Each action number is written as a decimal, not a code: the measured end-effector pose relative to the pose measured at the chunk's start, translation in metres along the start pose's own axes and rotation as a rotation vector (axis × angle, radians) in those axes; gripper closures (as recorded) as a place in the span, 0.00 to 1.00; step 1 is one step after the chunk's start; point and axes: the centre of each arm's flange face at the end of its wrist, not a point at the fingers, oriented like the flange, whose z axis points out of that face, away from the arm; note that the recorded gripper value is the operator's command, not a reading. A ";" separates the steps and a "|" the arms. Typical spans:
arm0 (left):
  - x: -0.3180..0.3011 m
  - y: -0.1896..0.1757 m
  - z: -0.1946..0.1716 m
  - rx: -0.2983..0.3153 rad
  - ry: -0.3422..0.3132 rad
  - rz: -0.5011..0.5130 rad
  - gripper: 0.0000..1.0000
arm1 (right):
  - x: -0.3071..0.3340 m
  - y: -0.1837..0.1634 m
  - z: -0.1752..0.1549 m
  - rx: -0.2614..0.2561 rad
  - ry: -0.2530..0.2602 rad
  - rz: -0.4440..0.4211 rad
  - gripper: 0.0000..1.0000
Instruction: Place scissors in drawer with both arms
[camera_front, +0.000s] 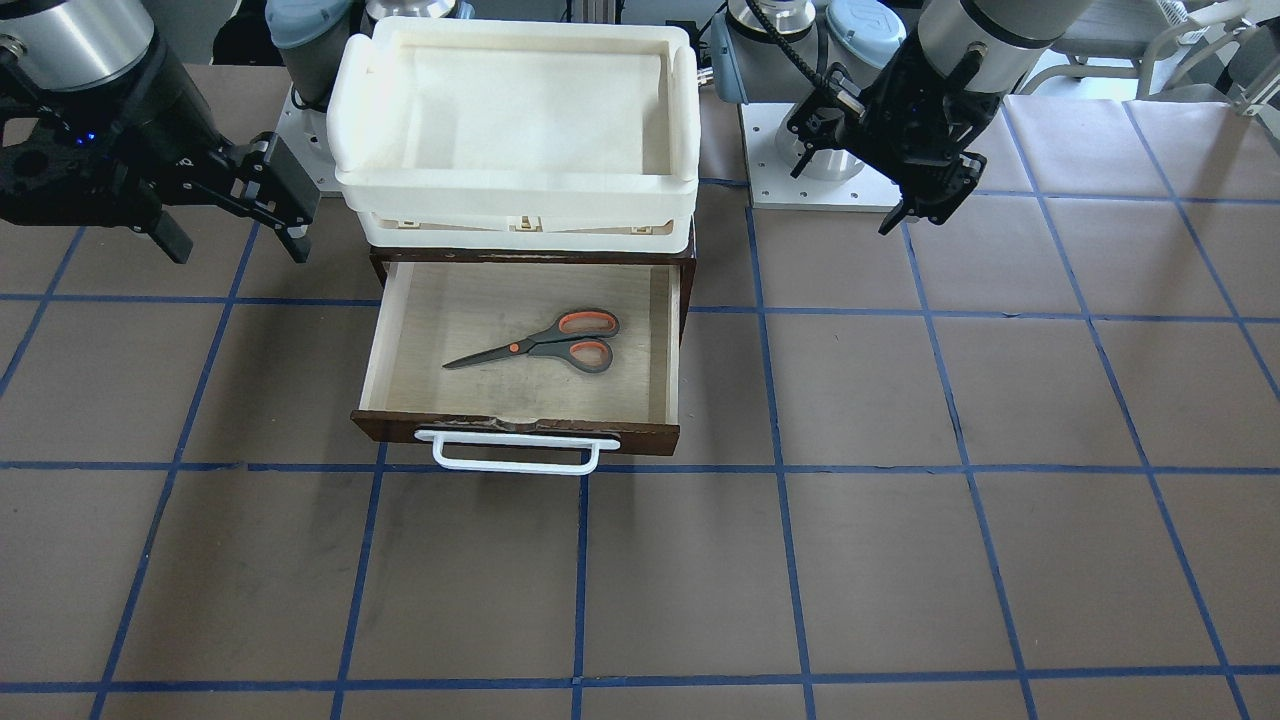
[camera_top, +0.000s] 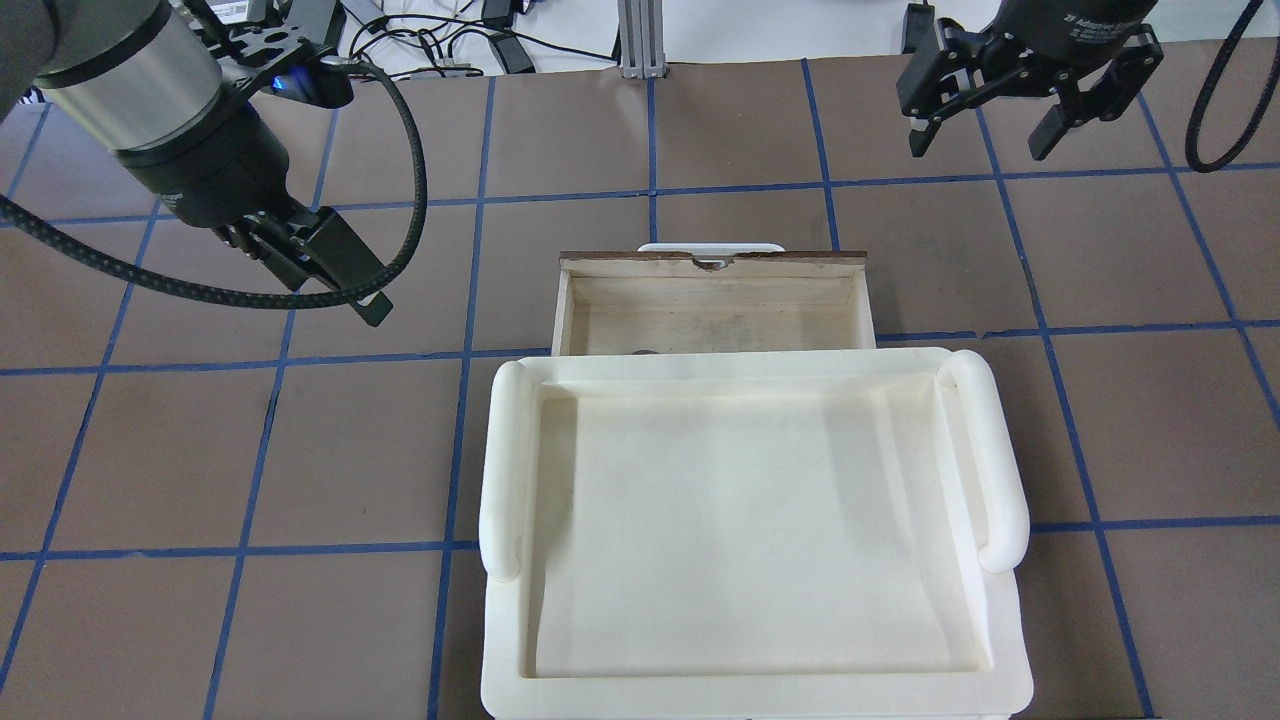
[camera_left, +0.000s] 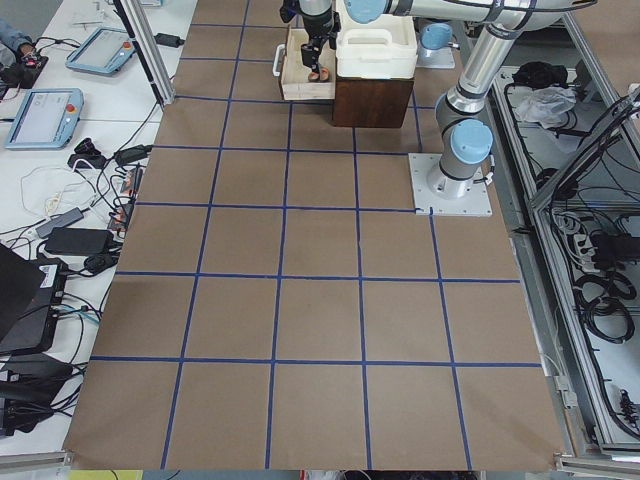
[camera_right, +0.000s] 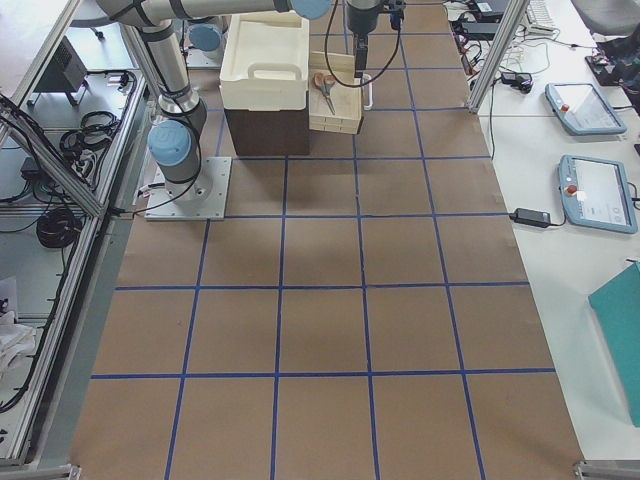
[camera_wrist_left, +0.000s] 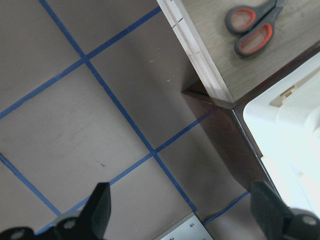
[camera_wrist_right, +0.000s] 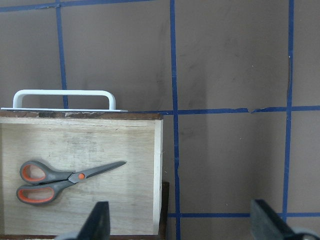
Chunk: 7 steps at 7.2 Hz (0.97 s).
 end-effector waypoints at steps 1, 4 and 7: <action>-0.015 0.001 0.000 -0.001 -0.027 -0.106 0.00 | -0.002 0.002 0.000 -0.010 0.006 -0.001 0.00; -0.030 0.000 0.008 0.004 -0.062 -0.343 0.00 | -0.012 0.006 0.001 -0.015 0.044 0.002 0.00; -0.024 -0.002 0.013 0.009 -0.073 -0.379 0.00 | -0.013 0.007 0.003 -0.020 0.045 0.048 0.00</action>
